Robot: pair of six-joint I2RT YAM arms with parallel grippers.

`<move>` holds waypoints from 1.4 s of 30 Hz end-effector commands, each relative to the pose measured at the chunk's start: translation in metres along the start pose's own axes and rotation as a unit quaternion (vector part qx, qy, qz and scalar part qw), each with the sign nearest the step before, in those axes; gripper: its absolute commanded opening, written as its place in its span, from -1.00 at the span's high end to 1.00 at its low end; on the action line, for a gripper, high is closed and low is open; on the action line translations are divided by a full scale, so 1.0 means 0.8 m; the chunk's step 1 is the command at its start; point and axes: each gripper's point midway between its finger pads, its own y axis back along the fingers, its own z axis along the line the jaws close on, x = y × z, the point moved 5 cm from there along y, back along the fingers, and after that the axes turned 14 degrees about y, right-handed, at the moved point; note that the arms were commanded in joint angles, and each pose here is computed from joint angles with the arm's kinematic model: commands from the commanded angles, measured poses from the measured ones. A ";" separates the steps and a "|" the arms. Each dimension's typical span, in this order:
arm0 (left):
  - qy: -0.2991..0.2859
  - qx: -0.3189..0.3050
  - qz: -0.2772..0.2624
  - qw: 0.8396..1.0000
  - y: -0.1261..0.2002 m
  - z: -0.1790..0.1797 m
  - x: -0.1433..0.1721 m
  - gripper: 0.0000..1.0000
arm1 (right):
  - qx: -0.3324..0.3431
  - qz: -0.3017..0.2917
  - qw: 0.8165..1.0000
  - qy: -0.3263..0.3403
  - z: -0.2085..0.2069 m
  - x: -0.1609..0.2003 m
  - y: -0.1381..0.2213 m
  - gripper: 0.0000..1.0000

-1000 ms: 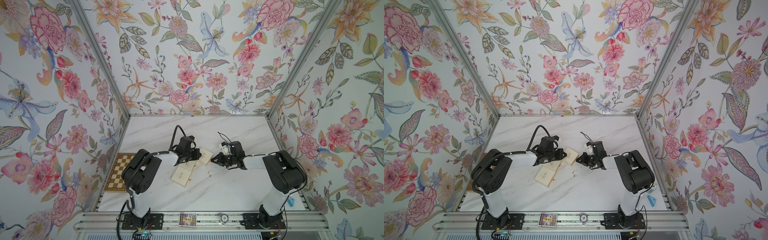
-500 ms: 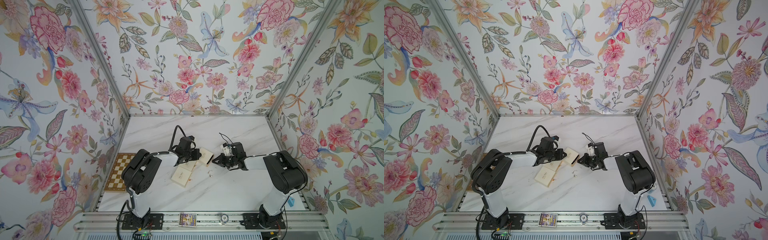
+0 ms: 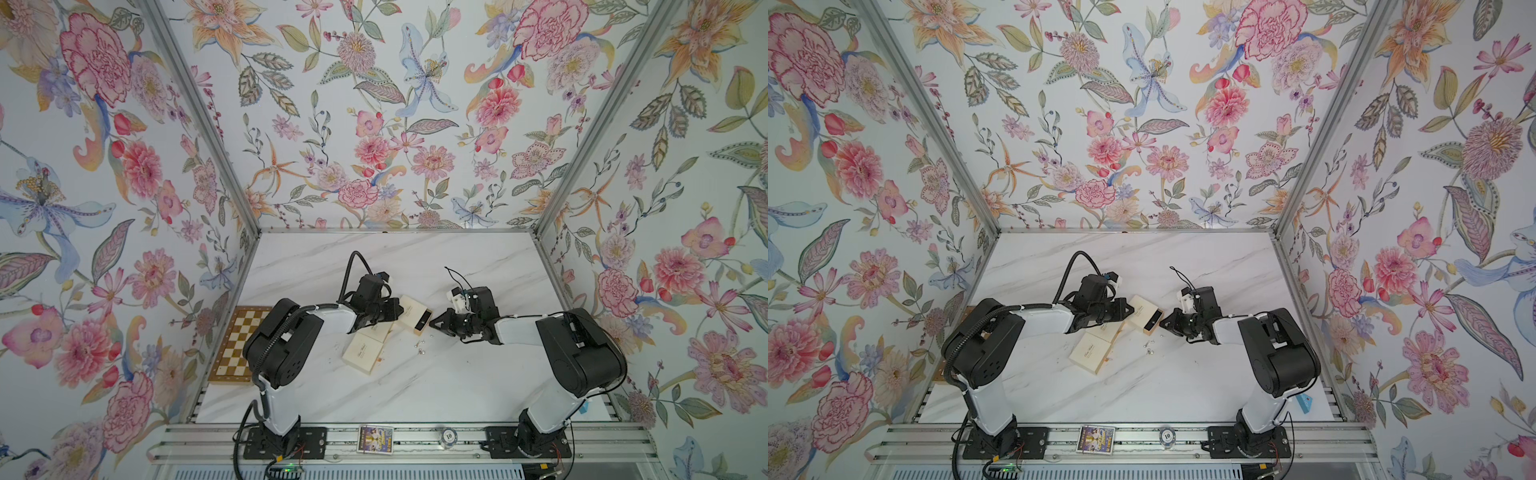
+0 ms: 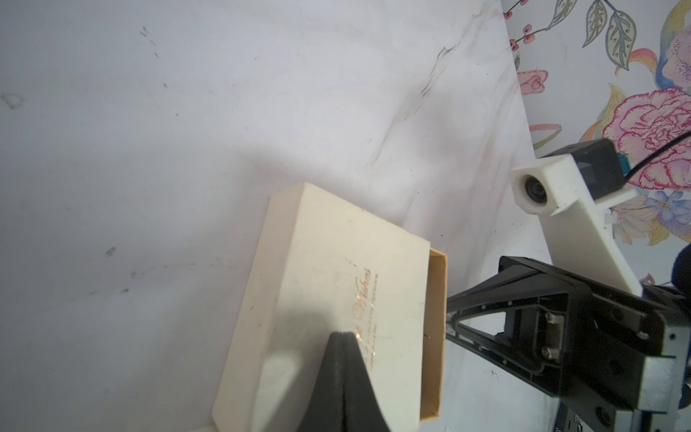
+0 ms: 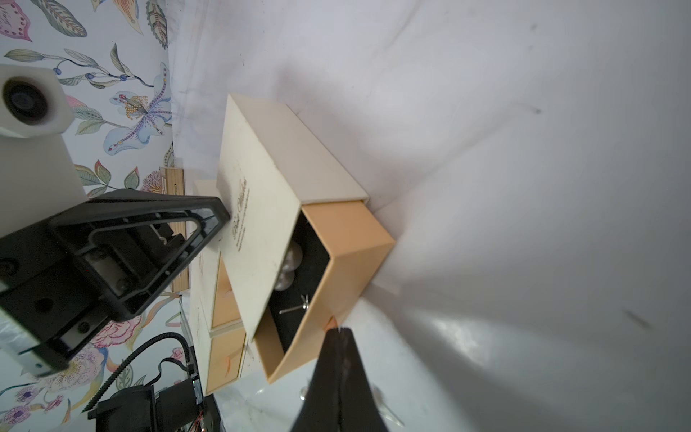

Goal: Take out the earrings from the drawer-style jewelry box
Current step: Open the drawer in the jewelry box.

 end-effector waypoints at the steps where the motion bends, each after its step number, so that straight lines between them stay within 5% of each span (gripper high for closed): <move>1: 0.020 -0.041 0.023 0.999 -0.002 0.027 0.020 1.00 | 0.021 0.001 1.000 -0.004 -0.010 0.008 0.010 1.00; 42: 0.021 -0.043 0.024 0.999 -0.002 0.028 0.019 1.00 | 0.057 0.019 0.998 -0.016 -0.033 0.031 0.019 1.00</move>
